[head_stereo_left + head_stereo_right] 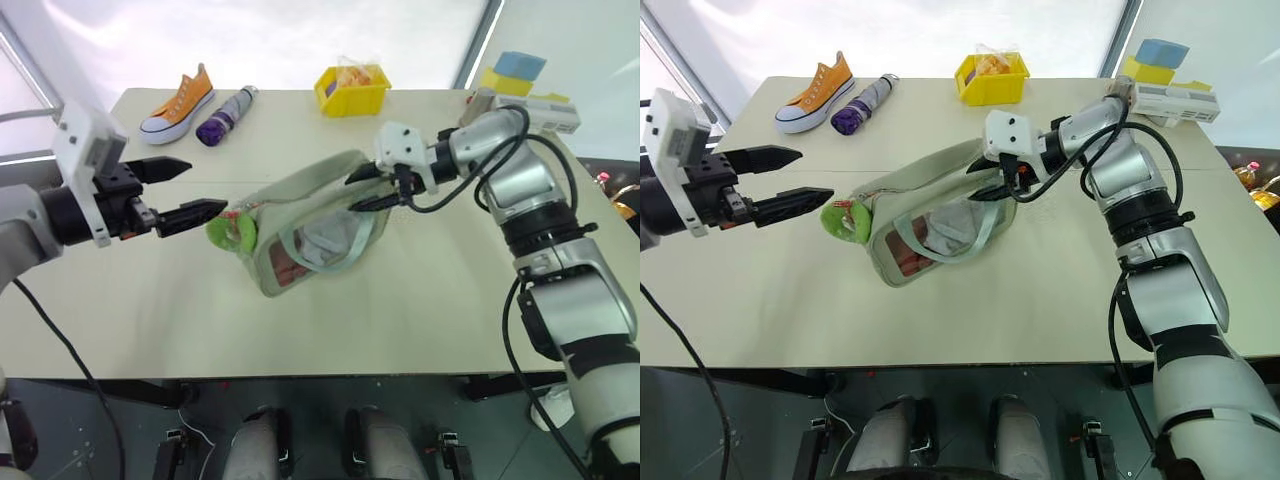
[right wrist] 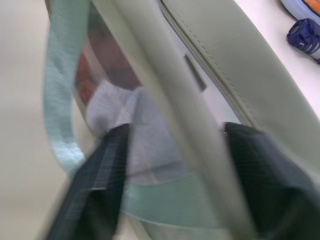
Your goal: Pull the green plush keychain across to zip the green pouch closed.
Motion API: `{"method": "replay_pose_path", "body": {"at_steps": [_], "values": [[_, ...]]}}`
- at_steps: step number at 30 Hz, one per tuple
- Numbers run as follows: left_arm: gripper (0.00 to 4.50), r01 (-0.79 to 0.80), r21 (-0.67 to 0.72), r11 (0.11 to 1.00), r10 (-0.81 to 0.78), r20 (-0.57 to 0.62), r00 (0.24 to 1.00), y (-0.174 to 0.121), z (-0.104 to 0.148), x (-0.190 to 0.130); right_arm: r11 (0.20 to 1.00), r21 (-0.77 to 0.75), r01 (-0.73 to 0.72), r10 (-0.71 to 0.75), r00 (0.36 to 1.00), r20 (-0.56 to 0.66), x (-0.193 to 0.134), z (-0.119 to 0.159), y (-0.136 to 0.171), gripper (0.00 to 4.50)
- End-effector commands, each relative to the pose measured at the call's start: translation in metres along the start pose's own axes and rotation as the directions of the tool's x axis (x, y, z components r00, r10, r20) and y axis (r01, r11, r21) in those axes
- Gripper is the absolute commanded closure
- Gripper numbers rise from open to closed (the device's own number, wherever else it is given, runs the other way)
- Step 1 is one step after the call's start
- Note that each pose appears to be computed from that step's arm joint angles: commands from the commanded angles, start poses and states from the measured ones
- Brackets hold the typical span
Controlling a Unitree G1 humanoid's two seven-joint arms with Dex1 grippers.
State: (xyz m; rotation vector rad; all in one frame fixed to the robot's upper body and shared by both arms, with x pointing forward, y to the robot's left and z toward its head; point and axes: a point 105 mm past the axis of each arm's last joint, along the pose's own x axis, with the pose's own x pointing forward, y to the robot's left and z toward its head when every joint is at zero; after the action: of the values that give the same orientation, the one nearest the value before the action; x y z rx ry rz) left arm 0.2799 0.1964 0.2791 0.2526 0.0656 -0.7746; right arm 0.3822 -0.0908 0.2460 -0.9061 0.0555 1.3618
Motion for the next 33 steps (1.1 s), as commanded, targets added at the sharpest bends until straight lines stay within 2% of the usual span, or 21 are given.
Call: {"method": "replay_pose_path", "body": {"at_steps": [1, 2, 6, 10, 15, 18, 21, 27, 30, 33], "values": [[0.0, -0.039, 0.051, 0.998, 0.037, 0.043, 0.998, 0.004, 0.012, -0.006, 0.998, -0.055, 0.03, -0.029, 0.999, 0.022, -0.016, 0.021, -0.01, 4.09], [0.0, -0.048, 0.054, 0.997, 0.046, 0.042, 0.998, 0.006, 0.013, -0.007, 0.998, -0.046, 0.03, -0.029, 0.999, 0.025, -0.019, 0.024, -0.01, 4.47], [0.0, -0.077, 0.058, 0.995, 0.074, 0.041, 0.996, 0.016, 0.013, -0.01, 0.994, 0.107, 0.007, -0.009, 1.0, 0.022, -0.03, 0.04, -0.003, 4.47], [0.0, -0.071, 0.057, 0.996, 0.069, 0.044, 0.997, 0.018, 0.01, -0.006, 0.972, 0.234, 0.018, -0.014, 1.0, -0.019, -0.017, 0.036, 0.015, 4.47], [0.0, -0.049, 0.062, 0.997, 0.046, 0.047, 0.998, 0.016, 0.006, 0.004, 0.958, 0.282, 0.054, -0.033, 0.996, -0.077, -0.001, 0.019, 0.033, 4.47], [0.0, -0.047, 0.058, 0.997, 0.045, 0.048, 0.998, 0.02, 0.005, 0.005, 0.96, 0.255, 0.111, -0.091, 0.992, -0.089, -0.012, 0.018, 0.027, 3.35], [0.0, -0.062, 0.049, 0.997, 0.06, 0.048, 0.997, 0.028, 0.004, 0.004, 0.959, 0.22, 0.18, -0.161, 0.982, -0.102, -0.034, 0.024, 0.019, 1.85], [0.0, -0.168, 0.029, 0.985, 0.167, 0.044, 0.985, 0.061, -0.009, 0.004, 0.958, 0.189, 0.214, -0.192, 0.973, -0.129, -0.062, 0.034, 0.031, 1.85], [0.0, -0.177, 0.023, 0.984, 0.176, 0.05, 0.983, 0.068, -0.014, 0.011, 0.951, 0.224, 0.212, -0.185, 0.973, -0.136, -0.062, 0.028, 0.042, 1.85], [0.0, -0.127, 0.032, 0.991, 0.125, 0.054, 0.991, 0.063, -0.016, 0.025, 0.939, 0.259, 0.225, -0.191, 0.97, -0.149, -0.052, 0.014, 0.048, 1.85]]}}
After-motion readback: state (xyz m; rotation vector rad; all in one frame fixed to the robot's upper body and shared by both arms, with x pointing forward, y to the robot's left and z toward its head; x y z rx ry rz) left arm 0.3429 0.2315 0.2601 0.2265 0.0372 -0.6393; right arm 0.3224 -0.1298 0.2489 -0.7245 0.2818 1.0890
